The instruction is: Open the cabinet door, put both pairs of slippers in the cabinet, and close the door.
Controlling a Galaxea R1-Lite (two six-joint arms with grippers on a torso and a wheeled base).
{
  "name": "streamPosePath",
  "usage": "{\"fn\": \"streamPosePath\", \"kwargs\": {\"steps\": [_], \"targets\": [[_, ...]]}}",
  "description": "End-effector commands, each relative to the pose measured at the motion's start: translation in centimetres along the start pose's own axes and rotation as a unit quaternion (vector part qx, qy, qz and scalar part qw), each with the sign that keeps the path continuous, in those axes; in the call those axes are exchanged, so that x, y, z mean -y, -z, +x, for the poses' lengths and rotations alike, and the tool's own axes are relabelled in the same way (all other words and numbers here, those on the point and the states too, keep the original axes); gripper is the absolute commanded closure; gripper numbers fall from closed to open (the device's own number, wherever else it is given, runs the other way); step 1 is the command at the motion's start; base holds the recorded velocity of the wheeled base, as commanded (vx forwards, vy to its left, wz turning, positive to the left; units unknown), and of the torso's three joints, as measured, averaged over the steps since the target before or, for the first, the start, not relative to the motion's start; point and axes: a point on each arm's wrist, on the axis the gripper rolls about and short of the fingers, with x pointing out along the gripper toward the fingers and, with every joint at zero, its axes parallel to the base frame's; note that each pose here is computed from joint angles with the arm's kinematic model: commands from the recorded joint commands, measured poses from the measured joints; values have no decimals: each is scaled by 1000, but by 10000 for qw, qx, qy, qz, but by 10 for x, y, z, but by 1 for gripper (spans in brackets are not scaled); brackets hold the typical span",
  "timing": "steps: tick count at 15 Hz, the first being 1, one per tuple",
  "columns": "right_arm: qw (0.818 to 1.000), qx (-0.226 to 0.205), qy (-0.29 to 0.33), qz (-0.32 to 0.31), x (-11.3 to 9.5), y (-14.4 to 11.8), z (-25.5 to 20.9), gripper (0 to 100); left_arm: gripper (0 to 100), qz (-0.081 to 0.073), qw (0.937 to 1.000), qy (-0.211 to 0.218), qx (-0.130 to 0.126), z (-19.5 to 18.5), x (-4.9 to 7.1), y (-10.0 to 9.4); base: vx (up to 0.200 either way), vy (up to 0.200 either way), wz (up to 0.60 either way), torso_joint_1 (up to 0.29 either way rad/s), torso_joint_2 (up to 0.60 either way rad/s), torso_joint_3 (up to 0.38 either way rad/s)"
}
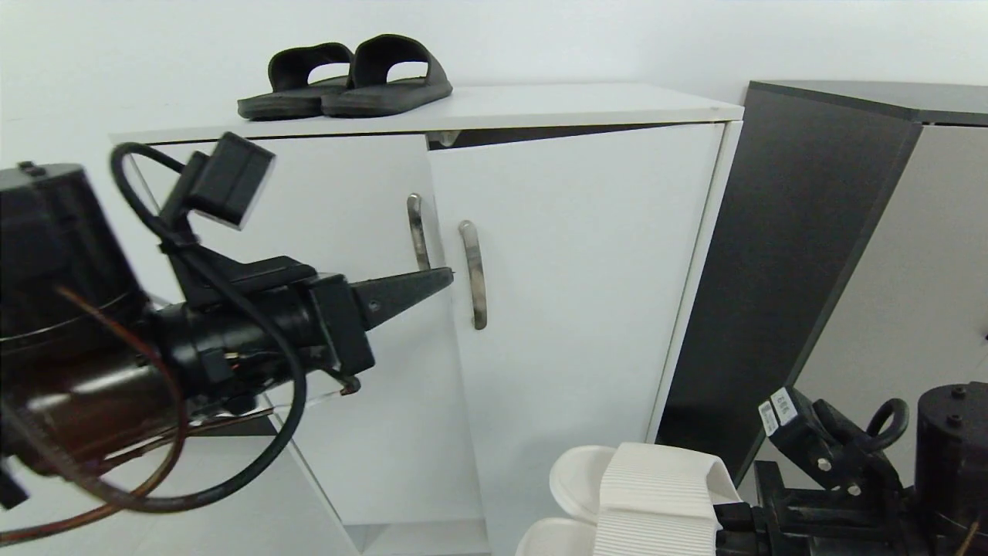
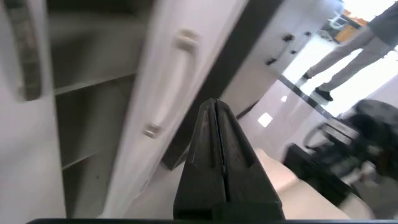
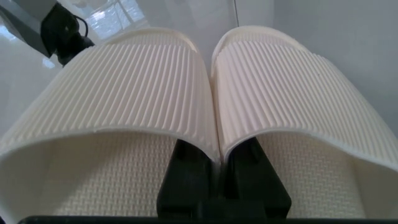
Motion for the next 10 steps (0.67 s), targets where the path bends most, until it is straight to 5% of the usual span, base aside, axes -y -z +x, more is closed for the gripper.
{"fn": "streamPosePath", "kwargs": {"steps": [1, 5, 10], "targets": [[10000, 8, -23, -56, -2, 0, -1, 100, 100, 142, 9985, 259, 455, -35, 20, -13, 0, 0, 0, 0, 0, 0], [10000, -15, -36, -73, -2, 1, -1, 100, 100, 87, 9963, -540, 657, -28, -13, -26, 0, 0, 0, 0, 0, 0], [10000, -10, -44, -86, -3, 2, -2, 100, 100, -94, 9959, -586, 688, 0, -25, -39, 0, 0, 0, 0, 0, 0]]}}
